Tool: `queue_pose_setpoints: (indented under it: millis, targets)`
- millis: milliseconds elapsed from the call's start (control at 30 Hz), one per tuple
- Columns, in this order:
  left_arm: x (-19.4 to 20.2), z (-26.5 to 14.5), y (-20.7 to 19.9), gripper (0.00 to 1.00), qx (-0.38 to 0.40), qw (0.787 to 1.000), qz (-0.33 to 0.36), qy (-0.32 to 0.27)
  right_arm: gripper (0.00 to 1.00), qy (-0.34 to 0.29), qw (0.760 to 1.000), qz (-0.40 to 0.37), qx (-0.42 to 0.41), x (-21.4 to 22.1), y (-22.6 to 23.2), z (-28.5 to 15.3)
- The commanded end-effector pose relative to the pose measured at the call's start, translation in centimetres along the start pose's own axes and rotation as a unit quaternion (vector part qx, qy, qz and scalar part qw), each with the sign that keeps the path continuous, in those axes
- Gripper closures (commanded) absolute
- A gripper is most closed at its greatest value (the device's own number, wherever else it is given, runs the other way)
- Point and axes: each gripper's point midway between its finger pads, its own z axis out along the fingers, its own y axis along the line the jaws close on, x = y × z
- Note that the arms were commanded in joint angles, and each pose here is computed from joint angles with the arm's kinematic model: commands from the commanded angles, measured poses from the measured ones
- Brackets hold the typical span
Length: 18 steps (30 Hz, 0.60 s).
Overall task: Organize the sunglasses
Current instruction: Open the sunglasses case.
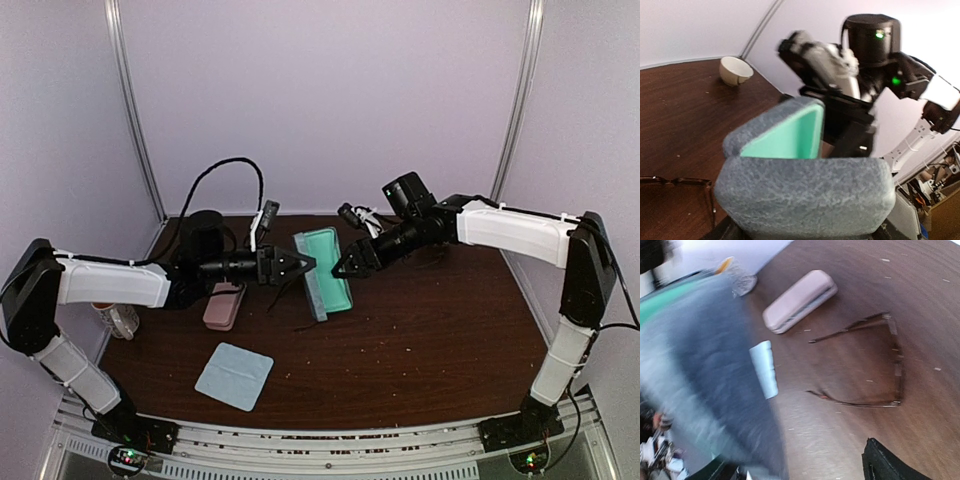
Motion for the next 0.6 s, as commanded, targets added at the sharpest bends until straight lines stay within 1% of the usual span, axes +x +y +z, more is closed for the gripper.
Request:
queue_pose_setpoints:
  millis: [0,567]
  targets:
    - [-2.9,-1.3,-9.6,1.00,0.164,0.982,0.083,-0.031,0.21,0.012,0.992,0.038,0.120,1.5,-6.6,0.7]
    - [-2.3,-0.2,-8.8,1.00,0.161,0.984,0.072,-0.019,0.21,0.008,0.992,0.036,0.120,1.5,-6.2,-0.1]
